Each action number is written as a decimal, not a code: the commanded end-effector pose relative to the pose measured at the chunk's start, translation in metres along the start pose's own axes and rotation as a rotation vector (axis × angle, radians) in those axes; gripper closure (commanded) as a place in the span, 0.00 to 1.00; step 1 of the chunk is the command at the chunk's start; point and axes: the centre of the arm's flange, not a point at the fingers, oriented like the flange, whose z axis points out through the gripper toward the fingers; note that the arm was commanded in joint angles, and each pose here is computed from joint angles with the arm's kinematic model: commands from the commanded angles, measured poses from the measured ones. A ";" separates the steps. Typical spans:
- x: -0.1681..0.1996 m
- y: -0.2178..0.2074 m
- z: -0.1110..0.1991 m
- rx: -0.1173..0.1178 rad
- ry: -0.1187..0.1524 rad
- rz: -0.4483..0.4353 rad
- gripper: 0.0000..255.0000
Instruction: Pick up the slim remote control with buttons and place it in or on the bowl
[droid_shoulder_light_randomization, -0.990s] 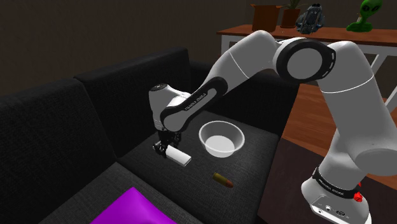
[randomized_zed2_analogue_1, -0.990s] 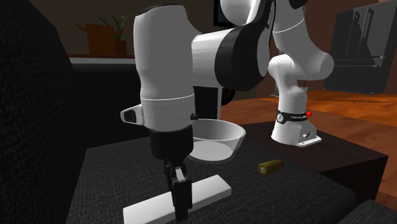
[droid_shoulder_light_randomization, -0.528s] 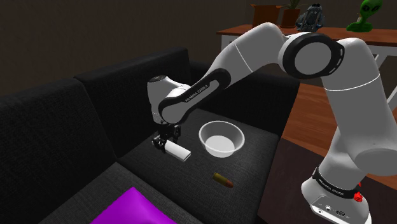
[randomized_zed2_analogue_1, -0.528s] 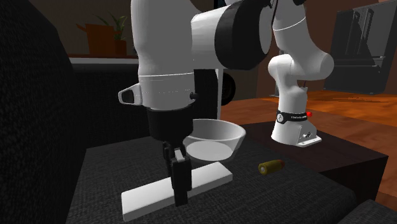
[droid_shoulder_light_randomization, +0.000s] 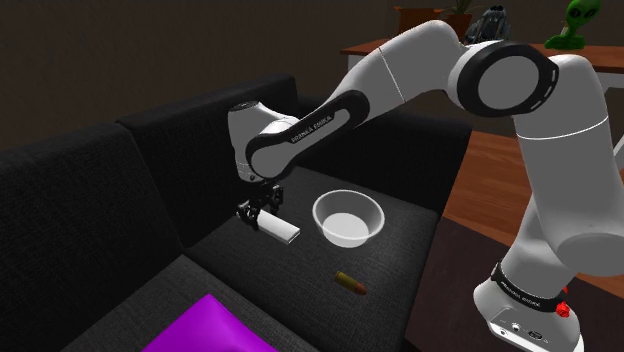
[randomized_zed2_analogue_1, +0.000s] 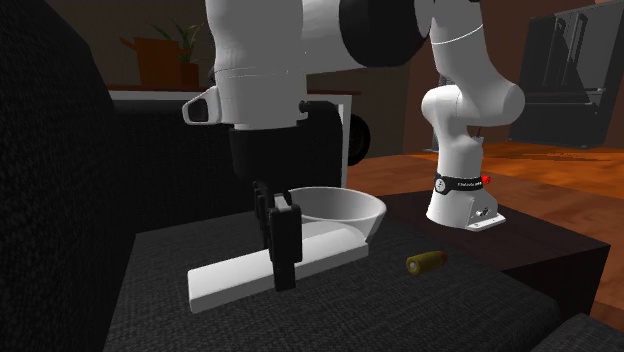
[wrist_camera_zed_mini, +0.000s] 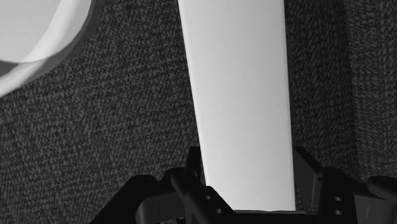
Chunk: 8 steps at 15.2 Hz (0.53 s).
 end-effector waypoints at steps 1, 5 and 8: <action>0.000 0.000 -0.011 0.000 0.000 0.000 1.00; 0.000 0.000 -0.032 0.000 0.000 0.000 1.00; -0.001 -0.001 -0.048 0.000 0.000 0.000 1.00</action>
